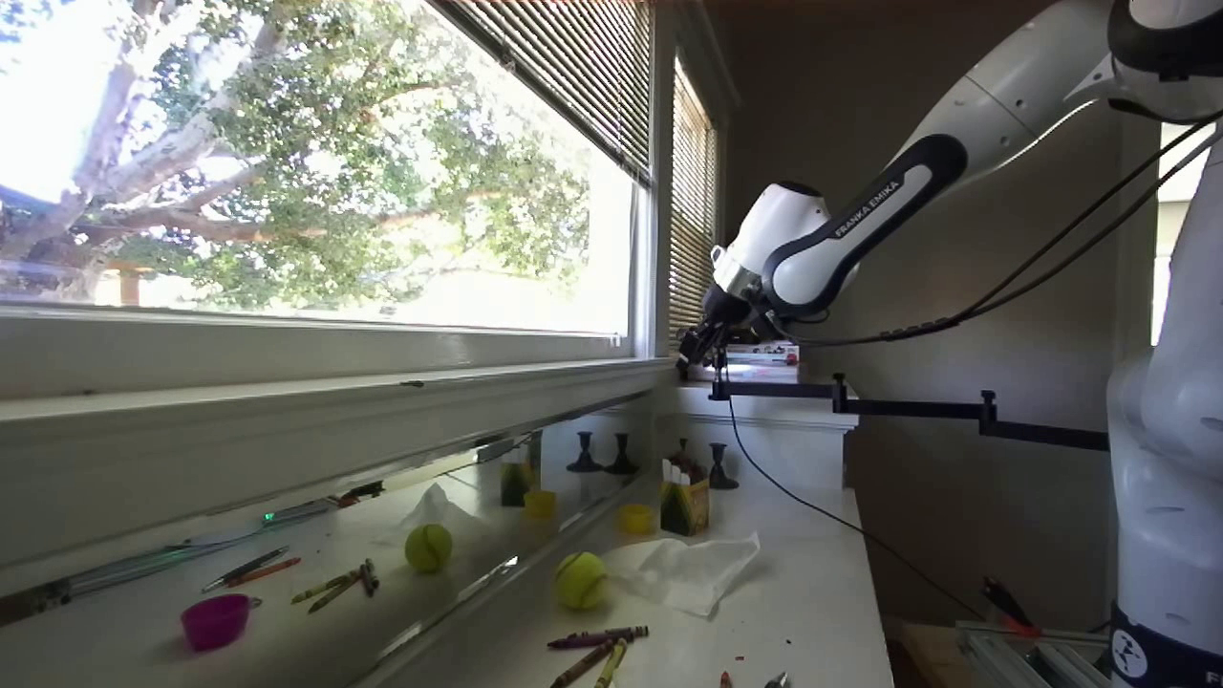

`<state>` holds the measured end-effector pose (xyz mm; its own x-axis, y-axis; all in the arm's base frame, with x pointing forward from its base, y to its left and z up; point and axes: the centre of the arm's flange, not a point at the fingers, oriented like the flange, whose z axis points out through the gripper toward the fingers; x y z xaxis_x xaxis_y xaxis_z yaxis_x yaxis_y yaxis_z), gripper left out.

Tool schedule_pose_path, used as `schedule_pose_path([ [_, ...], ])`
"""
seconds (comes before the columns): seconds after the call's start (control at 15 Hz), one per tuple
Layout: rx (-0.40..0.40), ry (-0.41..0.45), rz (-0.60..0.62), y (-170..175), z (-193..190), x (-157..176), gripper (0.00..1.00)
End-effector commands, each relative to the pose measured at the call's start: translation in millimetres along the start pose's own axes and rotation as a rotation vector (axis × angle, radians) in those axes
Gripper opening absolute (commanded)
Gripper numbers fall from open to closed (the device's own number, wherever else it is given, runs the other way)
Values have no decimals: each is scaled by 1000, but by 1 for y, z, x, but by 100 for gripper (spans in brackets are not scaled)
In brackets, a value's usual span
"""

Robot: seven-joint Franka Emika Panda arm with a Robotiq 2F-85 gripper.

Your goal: Pull up the window blinds

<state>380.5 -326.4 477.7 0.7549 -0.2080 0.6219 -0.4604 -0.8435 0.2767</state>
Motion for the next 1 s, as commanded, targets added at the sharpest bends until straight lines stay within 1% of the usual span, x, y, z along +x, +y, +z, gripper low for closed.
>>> schedule_pose_path([
  [0.0, 21, 21, -19, -3, -25, 13, 83],
  [0.13, 35, 51, -23, -9, -43, 27, 97],
  [0.2, 46, 55, -27, -11, -54, 34, 99],
  [0.33, 71, 12, -38, -17, -80, 50, 100],
  [0.47, 124, -32, -42, -23, -110, 65, 100],
  [0.6, 182, -56, -60, -32, -147, 81, 100],
  [0.8, 278, -65, -107, -41, -199, 100, 100],
  [0.93, 320, -60, -145, -47, -228, 110, 100],
])
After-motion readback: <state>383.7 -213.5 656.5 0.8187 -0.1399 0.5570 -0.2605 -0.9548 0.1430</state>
